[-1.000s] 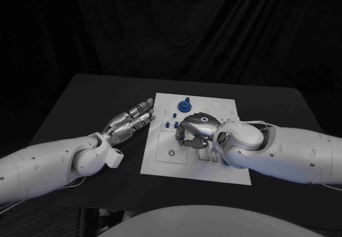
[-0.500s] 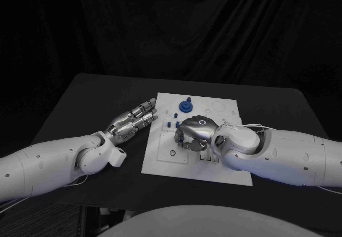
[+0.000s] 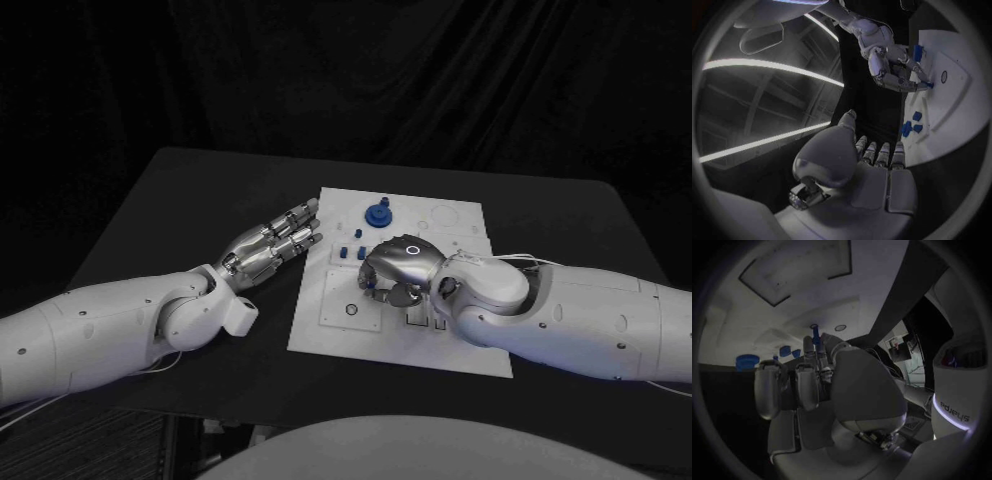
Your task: Assemble the parts on the task board
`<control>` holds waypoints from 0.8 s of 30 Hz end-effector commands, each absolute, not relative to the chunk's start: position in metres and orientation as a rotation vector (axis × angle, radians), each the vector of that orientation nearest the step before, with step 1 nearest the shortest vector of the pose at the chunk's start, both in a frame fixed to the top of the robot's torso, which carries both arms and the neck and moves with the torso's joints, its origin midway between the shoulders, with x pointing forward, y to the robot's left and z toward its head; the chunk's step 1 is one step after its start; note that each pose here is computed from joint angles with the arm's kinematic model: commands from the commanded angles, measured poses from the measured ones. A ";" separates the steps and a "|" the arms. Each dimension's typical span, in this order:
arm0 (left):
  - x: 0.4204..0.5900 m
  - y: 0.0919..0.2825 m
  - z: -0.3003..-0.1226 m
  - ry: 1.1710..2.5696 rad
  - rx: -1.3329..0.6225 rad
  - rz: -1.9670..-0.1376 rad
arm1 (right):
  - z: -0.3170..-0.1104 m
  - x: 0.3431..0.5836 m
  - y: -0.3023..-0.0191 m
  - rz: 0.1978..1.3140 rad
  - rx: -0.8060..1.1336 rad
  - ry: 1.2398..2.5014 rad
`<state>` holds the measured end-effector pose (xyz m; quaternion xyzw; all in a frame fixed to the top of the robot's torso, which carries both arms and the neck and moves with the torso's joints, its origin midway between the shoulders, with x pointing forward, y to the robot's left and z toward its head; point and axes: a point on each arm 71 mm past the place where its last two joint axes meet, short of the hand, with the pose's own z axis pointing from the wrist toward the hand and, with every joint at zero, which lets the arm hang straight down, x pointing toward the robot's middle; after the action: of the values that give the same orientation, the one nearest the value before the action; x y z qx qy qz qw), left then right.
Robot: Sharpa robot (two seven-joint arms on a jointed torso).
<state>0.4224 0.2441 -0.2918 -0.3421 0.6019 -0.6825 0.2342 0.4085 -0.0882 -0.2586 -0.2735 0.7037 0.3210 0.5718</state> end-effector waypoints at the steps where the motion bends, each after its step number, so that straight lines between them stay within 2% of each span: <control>1: 0.422 0.245 -0.279 1.440 -0.869 -2.008 | -0.261 0.407 -0.090 0.734 -0.654 1.653; 24: 0.423 0.245 -0.281 1.453 -0.874 -2.004 | -0.263 0.407 -0.092 0.720 -0.653 1.667</control>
<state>0.4235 0.2443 -0.2932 -0.3421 0.6026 -0.6823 0.2331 0.4074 -0.0915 -0.2611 -0.2768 0.7055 0.3159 0.5709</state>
